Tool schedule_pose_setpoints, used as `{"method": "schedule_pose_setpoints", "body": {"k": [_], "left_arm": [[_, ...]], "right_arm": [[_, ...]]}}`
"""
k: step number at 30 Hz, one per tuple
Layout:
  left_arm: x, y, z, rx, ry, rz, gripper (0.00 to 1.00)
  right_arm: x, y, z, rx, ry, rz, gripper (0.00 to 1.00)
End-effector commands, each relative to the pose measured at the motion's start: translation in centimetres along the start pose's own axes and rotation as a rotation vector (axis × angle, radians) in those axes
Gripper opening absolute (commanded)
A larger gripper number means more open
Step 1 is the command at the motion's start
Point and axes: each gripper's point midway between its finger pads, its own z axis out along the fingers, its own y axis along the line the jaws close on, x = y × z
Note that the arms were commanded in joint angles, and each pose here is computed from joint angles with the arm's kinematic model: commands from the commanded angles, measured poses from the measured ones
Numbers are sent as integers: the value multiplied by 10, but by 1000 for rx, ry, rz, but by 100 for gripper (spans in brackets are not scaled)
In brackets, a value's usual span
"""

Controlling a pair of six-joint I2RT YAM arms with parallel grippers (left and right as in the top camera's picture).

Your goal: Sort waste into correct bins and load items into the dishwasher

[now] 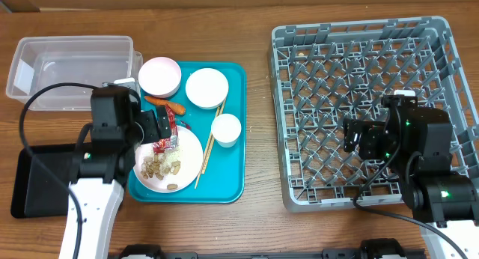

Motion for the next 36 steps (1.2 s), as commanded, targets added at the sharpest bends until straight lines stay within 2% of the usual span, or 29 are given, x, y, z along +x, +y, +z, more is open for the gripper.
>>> {"method": "schedule_pose_setpoints", "body": {"k": [1, 4, 7, 18, 21, 23, 26, 27, 30, 32, 36], "left_arm": [[2, 4, 19, -43, 51, -35, 100], [15, 30, 51, -129, 138, -178, 100], [16, 51, 72, -169, 155, -229, 100], [23, 62, 122, -190, 195, -234, 98], [21, 62, 130, -189, 185, -235, 91], [19, 62, 132, -187, 173, -235, 83], [18, 62, 133, -187, 170, -236, 53], [19, 62, 133, -187, 172, -236, 49], [21, 62, 135, -189, 183, -232, 52], [24, 62, 136, -193, 193, -230, 68], [33, 69, 145, -233, 218, -224, 70]], "right_arm": [[-10, 5, -7, -16, -30, -5, 100], [-9, 4, -5, -15, -19, -4, 100], [-6, 4, -1, -12, 1, -2, 100], [1, 1, 15, -4, 61, 4, 100], [0, 0, 15, 2, 58, 4, 100], [0, 0, 15, 2, 57, 4, 100], [0, 0, 15, 2, 56, 4, 100], [0, 0, 15, 2, 56, 4, 100], [0, 0, 15, 2, 56, 4, 100], [0, 0, 15, 2, 57, 4, 100], [0, 0, 15, 2, 56, 4, 100]]}}
